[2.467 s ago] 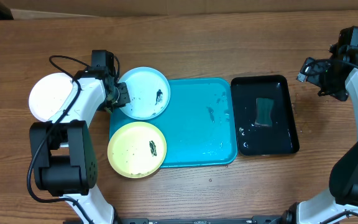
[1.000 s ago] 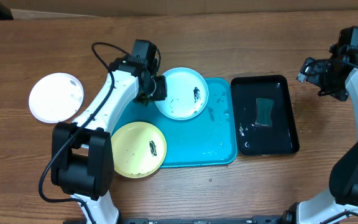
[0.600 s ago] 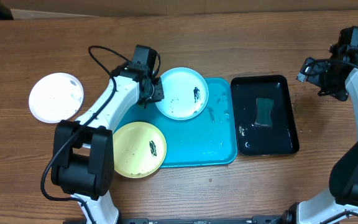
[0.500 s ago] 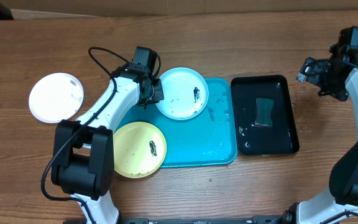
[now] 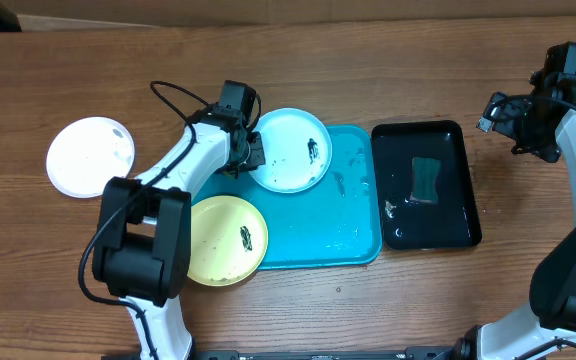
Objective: Clean dirty plates on tray and stack at the side
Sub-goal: 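Slide the light blue plate right across the teal tray with the left gripper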
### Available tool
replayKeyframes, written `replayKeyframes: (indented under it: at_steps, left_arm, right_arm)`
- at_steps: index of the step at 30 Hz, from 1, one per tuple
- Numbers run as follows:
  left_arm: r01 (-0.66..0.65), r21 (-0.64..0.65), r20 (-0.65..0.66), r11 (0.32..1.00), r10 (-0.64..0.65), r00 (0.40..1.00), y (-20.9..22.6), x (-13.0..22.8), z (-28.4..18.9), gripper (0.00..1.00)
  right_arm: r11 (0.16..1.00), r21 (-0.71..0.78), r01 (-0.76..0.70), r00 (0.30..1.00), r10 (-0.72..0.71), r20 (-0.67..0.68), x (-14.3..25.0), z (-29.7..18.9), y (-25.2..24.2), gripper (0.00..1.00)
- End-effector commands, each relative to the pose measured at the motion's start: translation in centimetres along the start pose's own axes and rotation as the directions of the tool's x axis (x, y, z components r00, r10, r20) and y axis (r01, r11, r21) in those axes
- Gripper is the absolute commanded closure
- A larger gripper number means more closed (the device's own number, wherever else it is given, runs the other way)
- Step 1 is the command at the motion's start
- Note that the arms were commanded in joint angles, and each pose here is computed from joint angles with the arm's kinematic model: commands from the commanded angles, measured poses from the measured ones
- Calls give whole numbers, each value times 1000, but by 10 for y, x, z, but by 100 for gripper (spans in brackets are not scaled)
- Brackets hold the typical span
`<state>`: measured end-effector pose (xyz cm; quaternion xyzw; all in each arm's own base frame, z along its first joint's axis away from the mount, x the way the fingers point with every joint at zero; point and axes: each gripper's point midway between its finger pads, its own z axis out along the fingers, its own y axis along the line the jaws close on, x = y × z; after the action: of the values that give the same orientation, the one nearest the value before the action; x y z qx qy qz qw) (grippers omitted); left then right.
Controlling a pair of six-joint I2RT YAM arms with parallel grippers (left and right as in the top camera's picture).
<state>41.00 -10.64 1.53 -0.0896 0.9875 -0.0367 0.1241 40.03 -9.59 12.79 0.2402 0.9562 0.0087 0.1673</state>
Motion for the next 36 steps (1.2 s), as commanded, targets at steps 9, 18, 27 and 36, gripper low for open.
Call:
replayKeyframes:
  at_steps: [9,18,27,36]
  left_arm:
    - [-31,168,-104,985,49,993,-29,22,-3,96]
    - [-49,209,-226,977,97,969,-39,55,-8,96]
    - [-106,161,-170,981,134,976,-43,50,-5,72]
    - [-141,135,-168,981,163,972,-36,49,-10,70]
  right_arm:
    - [1000,-1,-6,1000,6,16,-3,-4,-1,0]
    - [1000,-1,-6,1000,6,16,-3,-4,-1,0]
    - [1000,-1,-6,1000,6,16,-3,-4,-1,0]
    - [1000,-1,-6,1000,6,16,-3,-4,-1,0]
